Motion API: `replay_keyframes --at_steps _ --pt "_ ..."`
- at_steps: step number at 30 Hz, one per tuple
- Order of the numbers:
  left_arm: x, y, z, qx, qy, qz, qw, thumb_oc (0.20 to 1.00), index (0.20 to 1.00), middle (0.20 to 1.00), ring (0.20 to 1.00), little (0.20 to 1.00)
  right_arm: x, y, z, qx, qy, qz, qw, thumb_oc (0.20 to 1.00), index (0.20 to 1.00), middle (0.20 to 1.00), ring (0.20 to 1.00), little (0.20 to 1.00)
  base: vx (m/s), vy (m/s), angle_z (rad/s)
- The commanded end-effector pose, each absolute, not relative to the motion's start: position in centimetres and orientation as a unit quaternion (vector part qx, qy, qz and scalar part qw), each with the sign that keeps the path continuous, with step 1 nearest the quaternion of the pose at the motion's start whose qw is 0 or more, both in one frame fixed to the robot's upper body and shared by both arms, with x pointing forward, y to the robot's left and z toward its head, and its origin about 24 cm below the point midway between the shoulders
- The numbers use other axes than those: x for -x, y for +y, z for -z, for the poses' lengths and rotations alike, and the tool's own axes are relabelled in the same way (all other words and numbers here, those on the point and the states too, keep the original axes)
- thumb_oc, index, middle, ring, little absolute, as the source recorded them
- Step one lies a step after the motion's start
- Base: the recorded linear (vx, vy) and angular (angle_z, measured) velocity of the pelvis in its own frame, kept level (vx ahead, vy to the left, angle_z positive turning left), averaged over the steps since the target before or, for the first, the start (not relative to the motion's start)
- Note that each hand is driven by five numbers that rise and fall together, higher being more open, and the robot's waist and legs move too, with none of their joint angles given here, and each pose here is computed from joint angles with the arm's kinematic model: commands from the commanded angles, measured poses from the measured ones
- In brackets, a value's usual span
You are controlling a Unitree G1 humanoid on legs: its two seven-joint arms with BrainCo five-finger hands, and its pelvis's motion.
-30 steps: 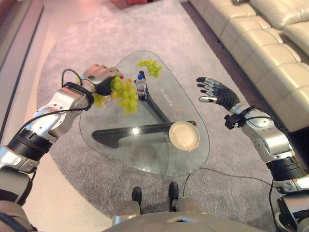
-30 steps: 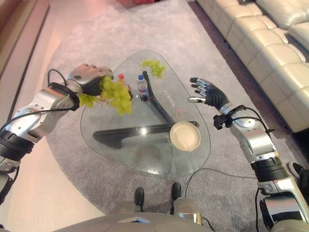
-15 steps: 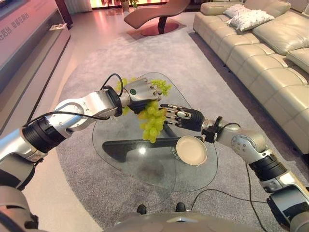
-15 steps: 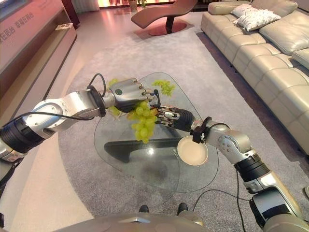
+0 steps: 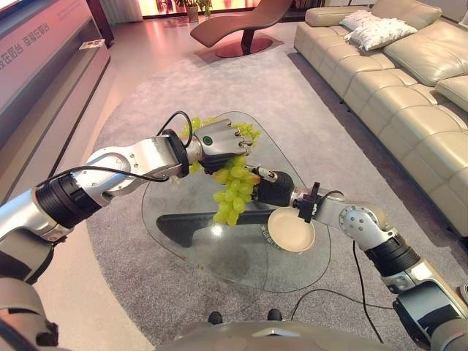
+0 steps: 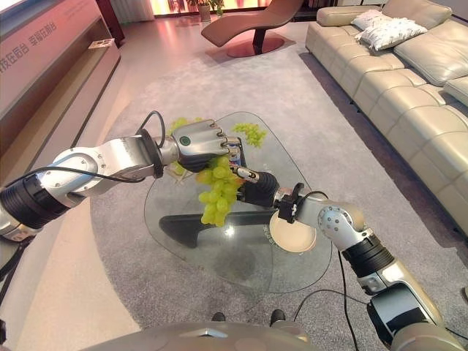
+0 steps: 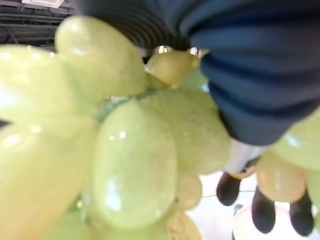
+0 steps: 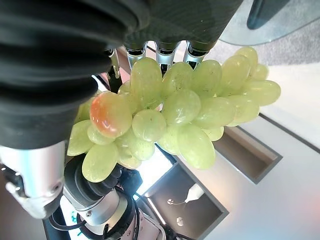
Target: Pick up fruits into the plate
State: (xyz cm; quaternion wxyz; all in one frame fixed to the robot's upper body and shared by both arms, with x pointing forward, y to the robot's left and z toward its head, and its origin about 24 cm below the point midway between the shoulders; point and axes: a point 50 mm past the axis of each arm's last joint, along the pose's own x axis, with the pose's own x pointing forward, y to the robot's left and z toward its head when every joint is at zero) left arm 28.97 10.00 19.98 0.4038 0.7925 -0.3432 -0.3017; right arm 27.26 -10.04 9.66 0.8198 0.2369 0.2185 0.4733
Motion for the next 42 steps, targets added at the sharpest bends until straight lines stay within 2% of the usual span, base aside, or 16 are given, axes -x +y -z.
replay_keyframes --at_steps 1,7,15,22,42 --pt "-29.4 8.1 -24.8 -0.786 -0.415 0.228 0.397 0.2 0.2 0.2 0.2 0.2 -25.2 -6.0 -13.3 -0.255 0.169 -0.588 0.748 1.0 1.0 1.0 1.0 1.0 0.0 0.0 0.0" --pt "-29.1 8.0 -25.6 -0.781 -0.411 0.234 0.408 0.2 0.2 0.2 0.2 0.2 -25.1 -6.0 -13.7 -0.217 0.149 -0.602 0.754 1.0 1.0 1.0 1.0 1.0 0.0 0.0 0.0" --pt "-29.2 8.3 -25.3 -0.781 -0.393 0.234 0.424 0.2 0.2 0.2 0.2 0.2 -26.1 -6.7 -15.8 -0.044 0.047 -0.612 0.789 1.0 1.0 1.0 1.0 1.0 0.0 0.0 0.0" --pt "-29.5 8.6 -25.3 -0.786 -0.378 0.227 0.433 0.2 0.2 0.2 0.2 0.2 -26.5 -7.4 -17.0 0.028 0.008 -0.605 0.796 1.0 1.0 1.0 1.0 1.0 0.0 0.0 0.0" --pt "-29.2 7.5 -26.7 -0.768 -0.397 0.218 0.453 0.2 0.2 0.2 0.2 0.2 -26.0 -5.8 -16.7 0.041 0.029 -0.626 0.778 1.0 1.0 1.0 1.0 1.0 0.0 0.0 0.0"
